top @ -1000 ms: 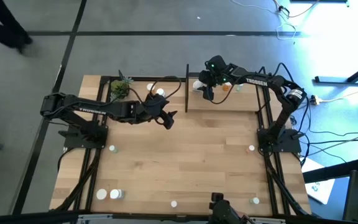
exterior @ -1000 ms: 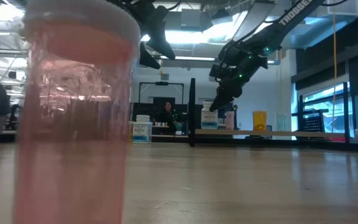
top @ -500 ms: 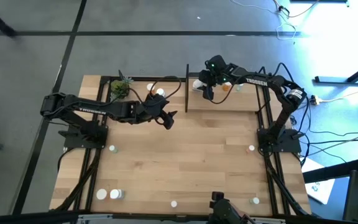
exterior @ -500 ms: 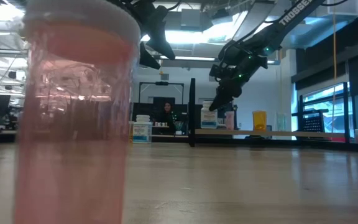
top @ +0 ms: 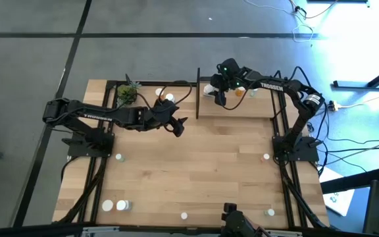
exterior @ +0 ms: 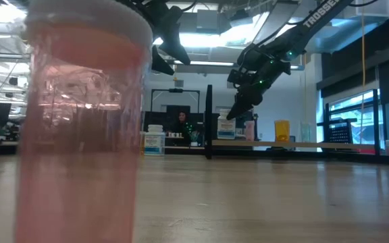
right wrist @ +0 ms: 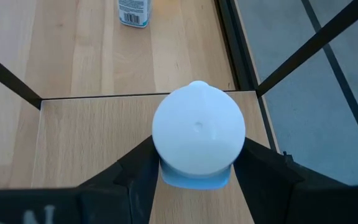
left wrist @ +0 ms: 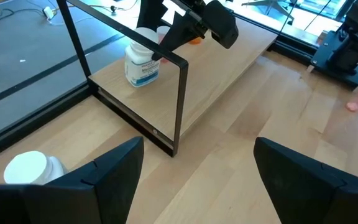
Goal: Pick and place medicine bottles onto shelf by color
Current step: Put the middle white pill bottle on the shelf
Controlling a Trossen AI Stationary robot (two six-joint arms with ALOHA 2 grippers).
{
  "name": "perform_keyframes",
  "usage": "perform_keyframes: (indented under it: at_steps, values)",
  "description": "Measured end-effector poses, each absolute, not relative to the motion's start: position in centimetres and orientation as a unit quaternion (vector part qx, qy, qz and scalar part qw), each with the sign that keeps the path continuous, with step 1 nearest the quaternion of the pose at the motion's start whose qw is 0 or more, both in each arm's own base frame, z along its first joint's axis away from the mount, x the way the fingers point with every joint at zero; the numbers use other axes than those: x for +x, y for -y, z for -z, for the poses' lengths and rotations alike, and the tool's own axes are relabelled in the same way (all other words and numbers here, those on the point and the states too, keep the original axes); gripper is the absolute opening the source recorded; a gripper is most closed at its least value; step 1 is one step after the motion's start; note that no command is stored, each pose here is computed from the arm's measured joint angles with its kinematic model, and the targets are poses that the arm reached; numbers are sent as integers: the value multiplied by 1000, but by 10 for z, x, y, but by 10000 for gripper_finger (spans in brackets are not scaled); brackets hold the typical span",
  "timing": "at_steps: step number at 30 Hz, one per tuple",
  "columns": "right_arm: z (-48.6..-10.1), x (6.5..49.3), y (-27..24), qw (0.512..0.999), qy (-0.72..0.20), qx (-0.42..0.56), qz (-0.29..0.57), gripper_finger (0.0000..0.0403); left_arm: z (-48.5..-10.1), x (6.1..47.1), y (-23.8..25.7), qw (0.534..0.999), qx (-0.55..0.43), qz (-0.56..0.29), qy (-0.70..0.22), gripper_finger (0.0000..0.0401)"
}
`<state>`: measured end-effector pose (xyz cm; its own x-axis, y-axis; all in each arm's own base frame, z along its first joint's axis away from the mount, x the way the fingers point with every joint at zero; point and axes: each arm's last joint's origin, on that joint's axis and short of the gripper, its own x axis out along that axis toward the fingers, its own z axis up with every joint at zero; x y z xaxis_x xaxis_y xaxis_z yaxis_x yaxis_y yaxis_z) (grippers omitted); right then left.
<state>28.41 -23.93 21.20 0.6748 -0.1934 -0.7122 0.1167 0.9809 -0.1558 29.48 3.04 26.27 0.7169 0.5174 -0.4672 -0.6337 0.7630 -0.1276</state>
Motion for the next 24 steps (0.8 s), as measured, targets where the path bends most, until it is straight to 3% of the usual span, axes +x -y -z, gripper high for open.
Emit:
perform_keyframes:
  at_steps: [24]
  values:
    - [-212,284,238,921,-382,-15,69,198,-263,295,-30,916,-140,-314,-207,299]
